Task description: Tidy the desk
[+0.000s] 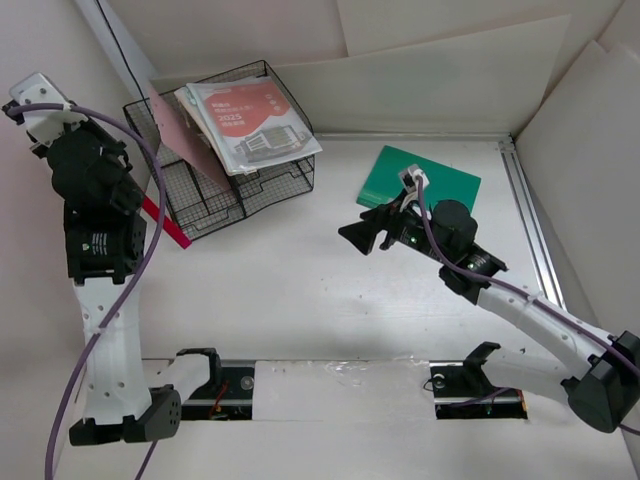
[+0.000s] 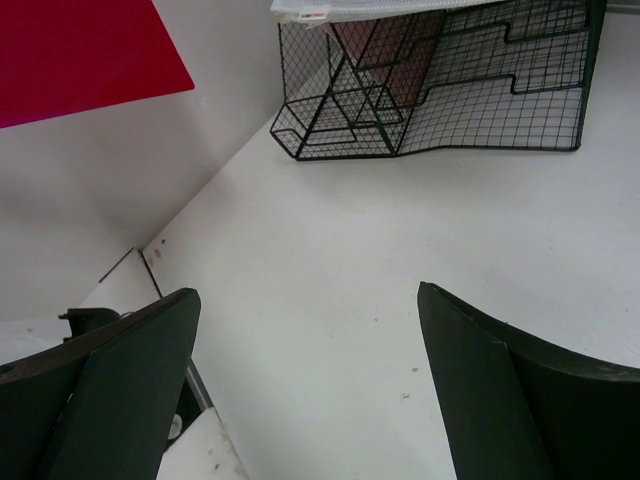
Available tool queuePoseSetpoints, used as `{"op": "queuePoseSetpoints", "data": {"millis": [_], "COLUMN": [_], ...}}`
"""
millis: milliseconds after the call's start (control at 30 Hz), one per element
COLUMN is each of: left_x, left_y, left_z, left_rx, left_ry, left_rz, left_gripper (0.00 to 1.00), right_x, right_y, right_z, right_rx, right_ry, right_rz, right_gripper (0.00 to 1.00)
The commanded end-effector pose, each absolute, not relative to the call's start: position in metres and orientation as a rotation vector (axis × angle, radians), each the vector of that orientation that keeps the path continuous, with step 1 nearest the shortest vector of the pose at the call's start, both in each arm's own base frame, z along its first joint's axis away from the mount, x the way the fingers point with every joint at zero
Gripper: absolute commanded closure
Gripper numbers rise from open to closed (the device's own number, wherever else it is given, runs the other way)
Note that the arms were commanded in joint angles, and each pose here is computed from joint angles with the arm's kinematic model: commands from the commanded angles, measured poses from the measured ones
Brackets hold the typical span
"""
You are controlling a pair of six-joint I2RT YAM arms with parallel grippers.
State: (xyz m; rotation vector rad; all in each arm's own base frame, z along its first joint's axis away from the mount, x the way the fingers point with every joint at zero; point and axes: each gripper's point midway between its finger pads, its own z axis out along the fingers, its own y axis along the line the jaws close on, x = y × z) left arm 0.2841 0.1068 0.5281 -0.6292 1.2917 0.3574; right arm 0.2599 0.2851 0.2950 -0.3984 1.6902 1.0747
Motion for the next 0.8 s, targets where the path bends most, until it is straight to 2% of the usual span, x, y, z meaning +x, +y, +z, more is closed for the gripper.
{"op": "queuePoseSetpoints", "data": {"millis": [0,300,567,767], "left_x": [0.295,0.355,0.427,0.453], "left_y": [0.114,0.111,0.108,0.145], "left_z": [0.521,0.509,0.501,0.496], "left_rx": [-0.636,-0.585,-0.497,-0.505], "left_ry": [1.297,1.326,1.328,1.31], "left_rz": [0.411,0.414,0.426,0.341], "left_gripper": [1.0,1.0,1.0,1.0], "right_x": [0.253,0.253,0.263,0.269], "right_y": [0.287,0.289,0.287,0.283], "right_z": [0.329,0.321,0.314,0.311], "right_rx": [-0.406,-0.406,-0.383,-0.361], "right_ry": [1.587,1.607,1.622,1.631], "right_rz": [1.095,1.09,1.04,1.004], "right_gripper": [0.04,0.04,0.04,0.04]}}
